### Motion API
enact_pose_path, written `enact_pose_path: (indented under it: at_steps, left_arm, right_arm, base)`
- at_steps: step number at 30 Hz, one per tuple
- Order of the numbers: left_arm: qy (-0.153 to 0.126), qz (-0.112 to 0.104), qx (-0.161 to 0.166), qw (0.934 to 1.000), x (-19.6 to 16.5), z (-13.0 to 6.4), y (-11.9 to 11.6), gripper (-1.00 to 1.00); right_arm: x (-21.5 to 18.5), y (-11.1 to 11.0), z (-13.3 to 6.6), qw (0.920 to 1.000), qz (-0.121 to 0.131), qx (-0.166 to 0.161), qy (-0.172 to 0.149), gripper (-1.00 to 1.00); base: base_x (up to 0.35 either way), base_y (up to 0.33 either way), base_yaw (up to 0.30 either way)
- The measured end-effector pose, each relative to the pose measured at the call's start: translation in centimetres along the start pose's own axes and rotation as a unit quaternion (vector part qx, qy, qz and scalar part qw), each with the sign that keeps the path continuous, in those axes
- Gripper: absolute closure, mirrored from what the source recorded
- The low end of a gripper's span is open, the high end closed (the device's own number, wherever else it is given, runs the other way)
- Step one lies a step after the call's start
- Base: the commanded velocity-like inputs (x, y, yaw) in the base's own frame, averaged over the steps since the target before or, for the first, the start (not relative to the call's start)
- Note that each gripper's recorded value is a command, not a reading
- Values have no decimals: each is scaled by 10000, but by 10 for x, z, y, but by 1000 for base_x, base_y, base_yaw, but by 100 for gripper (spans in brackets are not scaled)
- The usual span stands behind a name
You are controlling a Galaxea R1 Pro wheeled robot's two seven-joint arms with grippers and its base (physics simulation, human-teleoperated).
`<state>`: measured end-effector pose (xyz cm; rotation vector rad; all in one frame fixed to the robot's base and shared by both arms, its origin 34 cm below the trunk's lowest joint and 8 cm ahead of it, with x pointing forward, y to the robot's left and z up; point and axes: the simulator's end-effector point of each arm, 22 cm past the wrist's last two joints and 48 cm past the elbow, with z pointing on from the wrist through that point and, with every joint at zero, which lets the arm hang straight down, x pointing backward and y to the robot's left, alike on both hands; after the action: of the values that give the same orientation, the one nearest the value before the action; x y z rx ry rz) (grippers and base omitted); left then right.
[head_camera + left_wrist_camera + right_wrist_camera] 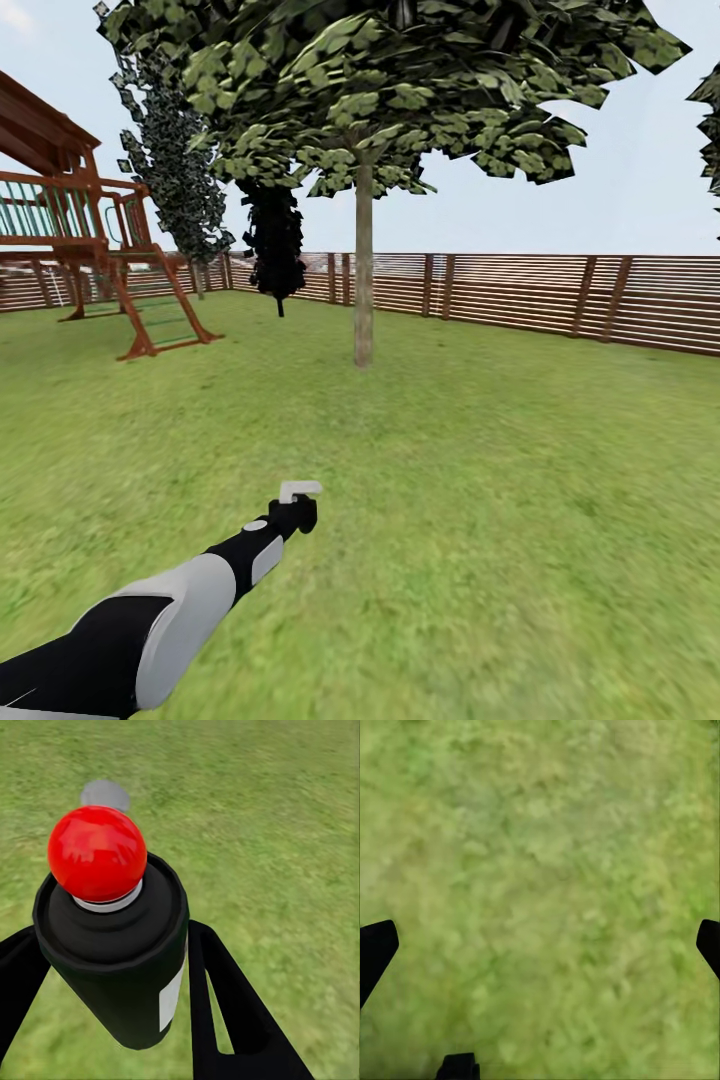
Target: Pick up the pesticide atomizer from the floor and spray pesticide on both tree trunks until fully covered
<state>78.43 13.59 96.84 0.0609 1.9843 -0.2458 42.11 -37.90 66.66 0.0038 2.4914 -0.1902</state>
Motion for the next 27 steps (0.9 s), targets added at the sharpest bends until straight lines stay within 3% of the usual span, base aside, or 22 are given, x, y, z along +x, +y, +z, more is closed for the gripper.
enact_pose_path:
  at_steps: [27]
  left_arm:
    - [0,1,3,10000,0,0,0,100]
  right_arm:
    - [0,0,0,10000,0,0,3,-100]
  base:
    - [350,0,1]
